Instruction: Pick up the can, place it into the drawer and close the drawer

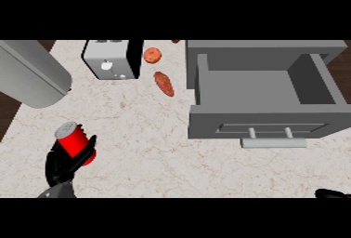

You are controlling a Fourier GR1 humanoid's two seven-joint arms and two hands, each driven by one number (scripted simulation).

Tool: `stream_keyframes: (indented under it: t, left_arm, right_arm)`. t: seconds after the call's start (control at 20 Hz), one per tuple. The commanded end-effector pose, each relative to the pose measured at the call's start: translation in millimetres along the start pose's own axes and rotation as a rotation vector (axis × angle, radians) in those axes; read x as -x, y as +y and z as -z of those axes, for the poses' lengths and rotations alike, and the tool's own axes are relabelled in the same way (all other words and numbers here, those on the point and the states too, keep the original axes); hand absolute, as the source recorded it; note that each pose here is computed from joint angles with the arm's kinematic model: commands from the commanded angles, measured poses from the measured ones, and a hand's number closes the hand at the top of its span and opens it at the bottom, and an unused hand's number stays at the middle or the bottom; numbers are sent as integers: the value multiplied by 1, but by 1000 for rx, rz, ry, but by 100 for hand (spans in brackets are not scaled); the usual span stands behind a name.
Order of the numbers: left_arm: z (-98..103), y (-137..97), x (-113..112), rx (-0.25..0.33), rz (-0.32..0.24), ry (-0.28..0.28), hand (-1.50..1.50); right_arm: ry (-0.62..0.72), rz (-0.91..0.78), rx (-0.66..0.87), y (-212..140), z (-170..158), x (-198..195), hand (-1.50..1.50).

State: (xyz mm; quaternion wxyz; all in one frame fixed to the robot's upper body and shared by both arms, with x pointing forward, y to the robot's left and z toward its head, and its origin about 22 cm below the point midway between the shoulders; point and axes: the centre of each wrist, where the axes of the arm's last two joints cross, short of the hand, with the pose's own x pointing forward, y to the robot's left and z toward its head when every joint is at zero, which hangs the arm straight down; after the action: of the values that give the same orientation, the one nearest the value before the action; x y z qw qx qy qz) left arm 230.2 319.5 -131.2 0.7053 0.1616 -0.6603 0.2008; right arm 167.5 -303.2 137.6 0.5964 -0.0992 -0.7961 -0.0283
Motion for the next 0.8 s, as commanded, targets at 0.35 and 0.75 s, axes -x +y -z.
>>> stream_keyframes:
  t: [0.35, 0.75]
  left_arm:
    - [28, -44, -14, 207, -42, -62, 150]
    - [32, -144, -31, 469, -82, -85, 150]
  right_arm:
    - [-10, -10, 4, 2, -2, 2, -150]
    - [-34, -37, 6, 14, 8, 2, -150]
